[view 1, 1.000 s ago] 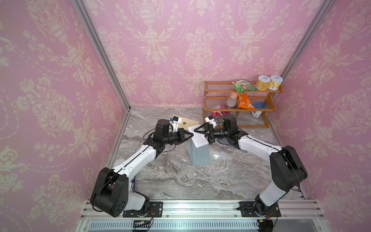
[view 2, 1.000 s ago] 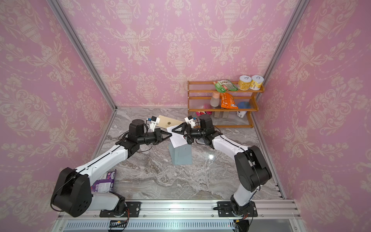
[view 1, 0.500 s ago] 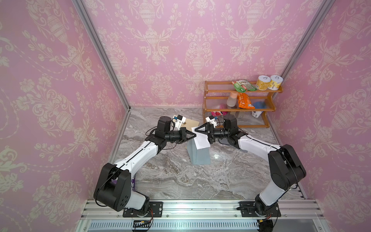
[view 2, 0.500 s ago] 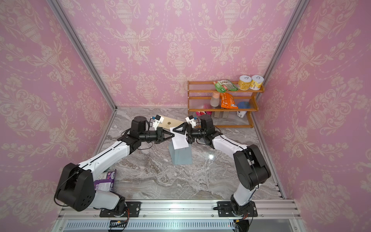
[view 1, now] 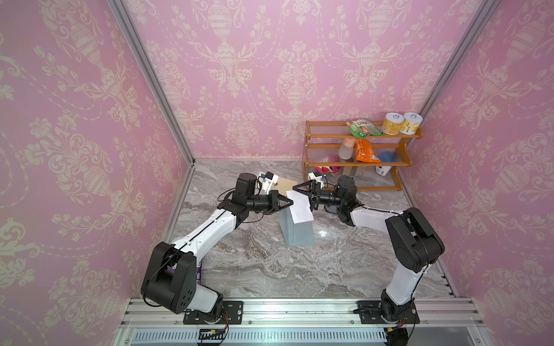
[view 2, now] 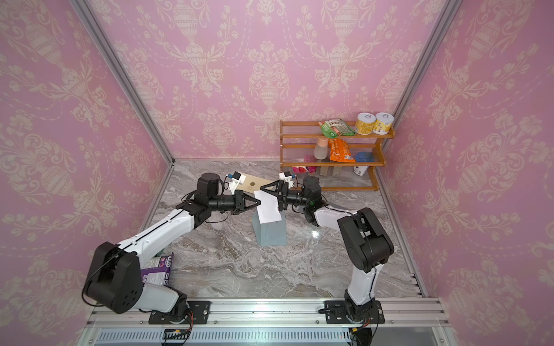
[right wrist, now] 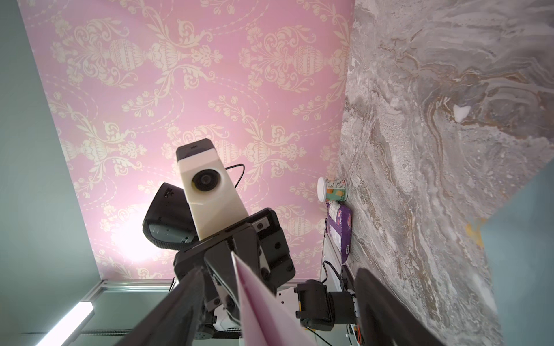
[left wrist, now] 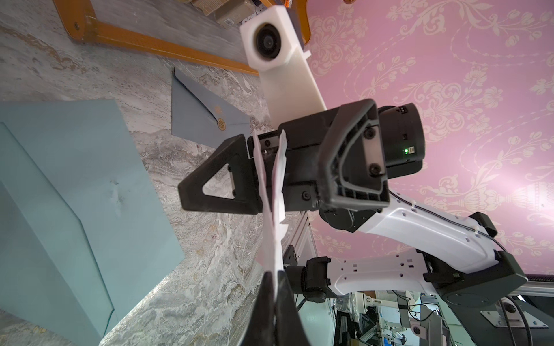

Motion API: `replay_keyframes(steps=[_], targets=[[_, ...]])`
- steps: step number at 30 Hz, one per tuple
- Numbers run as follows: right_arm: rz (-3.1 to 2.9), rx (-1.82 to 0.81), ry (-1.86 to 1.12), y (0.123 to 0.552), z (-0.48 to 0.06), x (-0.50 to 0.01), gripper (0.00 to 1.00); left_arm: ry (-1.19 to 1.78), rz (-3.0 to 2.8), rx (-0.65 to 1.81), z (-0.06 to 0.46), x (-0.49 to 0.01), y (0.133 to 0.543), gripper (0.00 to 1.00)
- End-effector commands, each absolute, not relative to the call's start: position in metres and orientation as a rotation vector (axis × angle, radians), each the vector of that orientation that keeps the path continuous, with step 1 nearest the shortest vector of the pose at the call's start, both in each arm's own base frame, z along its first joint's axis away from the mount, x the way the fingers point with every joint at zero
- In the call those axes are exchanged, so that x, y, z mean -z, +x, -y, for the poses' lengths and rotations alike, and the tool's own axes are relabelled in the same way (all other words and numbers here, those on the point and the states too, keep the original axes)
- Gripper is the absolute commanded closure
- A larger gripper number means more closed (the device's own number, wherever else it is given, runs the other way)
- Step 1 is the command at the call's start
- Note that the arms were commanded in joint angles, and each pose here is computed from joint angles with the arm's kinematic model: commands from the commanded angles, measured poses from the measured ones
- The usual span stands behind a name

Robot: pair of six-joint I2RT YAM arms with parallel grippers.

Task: Fold the letter paper in half and place it into the envelope
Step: Adjust the letter paper.

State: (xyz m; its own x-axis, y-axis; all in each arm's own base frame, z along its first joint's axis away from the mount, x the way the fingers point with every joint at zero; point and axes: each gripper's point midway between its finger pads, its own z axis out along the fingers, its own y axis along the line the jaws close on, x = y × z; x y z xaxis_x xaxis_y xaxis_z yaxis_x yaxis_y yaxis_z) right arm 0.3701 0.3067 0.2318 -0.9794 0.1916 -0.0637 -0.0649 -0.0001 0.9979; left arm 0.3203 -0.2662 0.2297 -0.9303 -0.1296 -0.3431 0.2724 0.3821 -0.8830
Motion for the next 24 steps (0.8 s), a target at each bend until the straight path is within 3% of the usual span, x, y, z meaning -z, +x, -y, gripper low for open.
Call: replay_keyframes(steps=[1, 10, 13, 15, 16, 17, 18, 19, 20, 21, 24], targets=[[-2.033, -2.149, 0.036, 0.359, -0.306, -0.258, 0.32, 0.109, -2.314, 1.459, 0.256, -0.215, 0.328, 1.00], [-2.233, -1.982, -0.007, 0.338, -0.300, -0.229, 0.50, 0.029, -2.284, 1.327, 0.239, -0.211, 0.334, 1.00], [-2.282, -1.943, 0.004, 0.338, -0.299, -0.222, 0.68, 0.009, -2.288, 1.342, 0.239, -0.206, 0.333, 1.00], [-2.319, -1.911, 0.012, 0.339, -0.299, -0.216, 0.94, 0.001, -2.296, 1.346, 0.239, -0.203, 0.331, 1.00], [-2.336, -1.893, 0.016, 0.340, -0.299, -0.214, 1.00, -0.002, -2.296, 1.345, 0.238, -0.202, 0.330, 1.00], [-2.358, -1.870, 0.020, 0.341, -0.299, -0.211, 1.00, -0.006, -2.300, 1.338, 0.237, -0.201, 0.330, 0.94], [-2.371, -1.848, 0.021, 0.342, -0.298, -0.210, 1.00, -0.014, -2.308, 1.323, 0.236, -0.199, 0.330, 0.78], [-2.388, -1.823, 0.022, 0.342, -0.297, -0.208, 1.00, -0.025, -2.323, 1.291, 0.232, -0.196, 0.330, 0.42], [-2.404, -1.795, 0.022, 0.342, -0.296, -0.207, 1.00, -0.051, -2.350, 1.234, 0.227, -0.191, 0.330, 0.16], [-2.425, -1.758, 0.027, 0.343, -0.294, -0.205, 1.00, -0.086, -2.379, 1.159, 0.218, -0.183, 0.331, 0.05], [-2.499, -1.600, 0.017, 0.340, -0.284, -0.195, 1.00, -0.227, -2.471, 0.878, 0.183, -0.158, 0.328, 0.01]])
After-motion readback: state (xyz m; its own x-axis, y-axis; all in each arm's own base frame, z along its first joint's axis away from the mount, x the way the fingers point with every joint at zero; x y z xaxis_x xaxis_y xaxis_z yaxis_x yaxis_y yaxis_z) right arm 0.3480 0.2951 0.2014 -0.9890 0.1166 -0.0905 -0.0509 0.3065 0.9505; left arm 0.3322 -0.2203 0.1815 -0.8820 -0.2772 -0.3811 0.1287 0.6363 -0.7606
